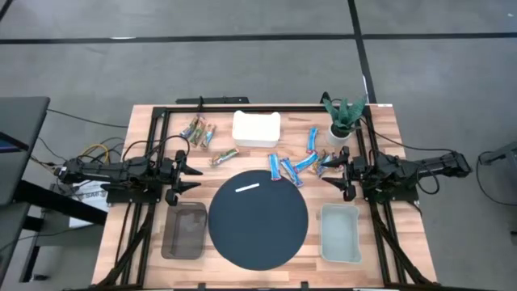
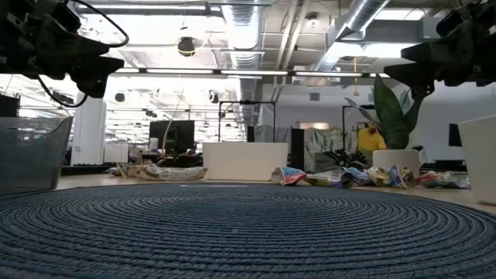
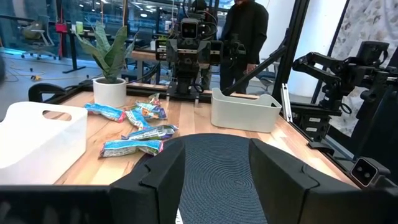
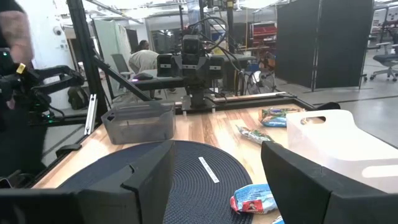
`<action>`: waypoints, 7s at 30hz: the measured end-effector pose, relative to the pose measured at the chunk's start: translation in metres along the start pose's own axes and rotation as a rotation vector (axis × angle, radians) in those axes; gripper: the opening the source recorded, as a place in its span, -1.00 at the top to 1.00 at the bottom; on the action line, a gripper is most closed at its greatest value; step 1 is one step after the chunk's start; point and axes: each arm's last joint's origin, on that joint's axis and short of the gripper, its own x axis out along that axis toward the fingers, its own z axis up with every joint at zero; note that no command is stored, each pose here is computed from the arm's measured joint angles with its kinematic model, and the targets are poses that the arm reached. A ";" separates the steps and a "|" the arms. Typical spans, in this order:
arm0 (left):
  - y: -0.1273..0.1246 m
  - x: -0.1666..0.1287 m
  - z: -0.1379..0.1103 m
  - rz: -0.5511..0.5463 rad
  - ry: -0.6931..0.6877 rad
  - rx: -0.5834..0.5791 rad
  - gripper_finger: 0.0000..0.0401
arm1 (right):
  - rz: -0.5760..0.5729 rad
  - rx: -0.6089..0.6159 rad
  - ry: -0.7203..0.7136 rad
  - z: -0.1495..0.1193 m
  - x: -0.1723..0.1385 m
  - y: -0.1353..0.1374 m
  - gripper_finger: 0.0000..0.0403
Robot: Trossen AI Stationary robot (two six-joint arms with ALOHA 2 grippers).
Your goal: Pick and place Granola Bars by type
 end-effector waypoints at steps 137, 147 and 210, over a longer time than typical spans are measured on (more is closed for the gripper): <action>0.086 0.151 -0.004 0.742 1.210 -0.188 0.16 | -0.494 -0.029 0.891 0.128 0.141 0.005 -0.15; 0.096 0.153 -0.002 0.700 1.168 -0.165 0.16 | -0.321 0.061 0.755 0.150 0.139 -0.003 -0.15; 0.154 0.179 0.135 0.577 0.565 -0.386 0.89 | -0.296 0.092 0.610 0.161 0.146 -0.006 -0.15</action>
